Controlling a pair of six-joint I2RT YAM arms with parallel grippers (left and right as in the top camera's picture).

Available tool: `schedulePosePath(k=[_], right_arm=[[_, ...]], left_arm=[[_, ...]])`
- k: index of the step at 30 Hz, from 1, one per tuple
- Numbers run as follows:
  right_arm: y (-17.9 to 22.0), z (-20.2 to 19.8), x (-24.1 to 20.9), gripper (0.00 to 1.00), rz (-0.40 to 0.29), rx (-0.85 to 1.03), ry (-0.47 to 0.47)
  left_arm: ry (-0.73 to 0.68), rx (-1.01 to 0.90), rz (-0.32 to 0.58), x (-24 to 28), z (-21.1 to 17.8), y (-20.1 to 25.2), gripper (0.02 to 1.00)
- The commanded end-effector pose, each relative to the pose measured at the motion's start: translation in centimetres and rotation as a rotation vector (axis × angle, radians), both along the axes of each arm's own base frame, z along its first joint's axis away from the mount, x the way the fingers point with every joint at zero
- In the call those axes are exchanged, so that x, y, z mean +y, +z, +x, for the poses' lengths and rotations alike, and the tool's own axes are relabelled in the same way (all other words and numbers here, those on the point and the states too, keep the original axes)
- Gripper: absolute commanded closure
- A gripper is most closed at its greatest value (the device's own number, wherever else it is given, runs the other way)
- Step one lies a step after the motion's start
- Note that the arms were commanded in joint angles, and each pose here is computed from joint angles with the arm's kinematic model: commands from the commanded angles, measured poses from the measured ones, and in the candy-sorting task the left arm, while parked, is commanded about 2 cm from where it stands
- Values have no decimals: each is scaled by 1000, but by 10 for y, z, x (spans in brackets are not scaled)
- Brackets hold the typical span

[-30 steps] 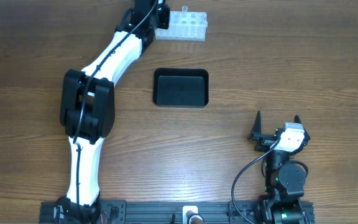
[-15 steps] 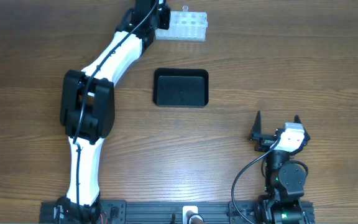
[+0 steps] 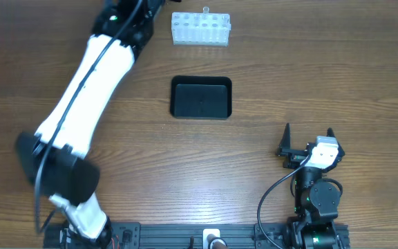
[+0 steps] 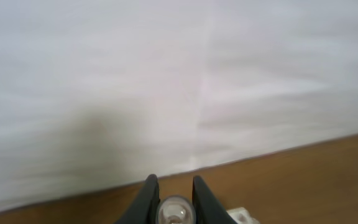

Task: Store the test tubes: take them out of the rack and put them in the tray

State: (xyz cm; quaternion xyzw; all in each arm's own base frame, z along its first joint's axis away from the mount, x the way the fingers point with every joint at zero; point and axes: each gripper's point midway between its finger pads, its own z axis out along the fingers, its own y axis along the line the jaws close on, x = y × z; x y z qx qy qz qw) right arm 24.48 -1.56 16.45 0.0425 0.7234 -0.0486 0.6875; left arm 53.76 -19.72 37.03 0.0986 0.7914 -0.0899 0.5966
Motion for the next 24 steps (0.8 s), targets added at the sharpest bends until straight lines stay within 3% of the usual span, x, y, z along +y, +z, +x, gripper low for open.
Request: schedulePosePath(k=[1,6,14,24], right_arm=[[-2,0,2,9,-4,1,11],[-2,0,2,7,-4,1,11],[-2,0,2,9,-4,1,11],[-2,0,2,9,-4,1,11]], left_arm=[[0,76,-35,0,-46,19,908],[61,298,-63,0,-86,-32,910],[157,604,-42,0,-123,-161,908],[205,702,80,2,-128,-220,906]])
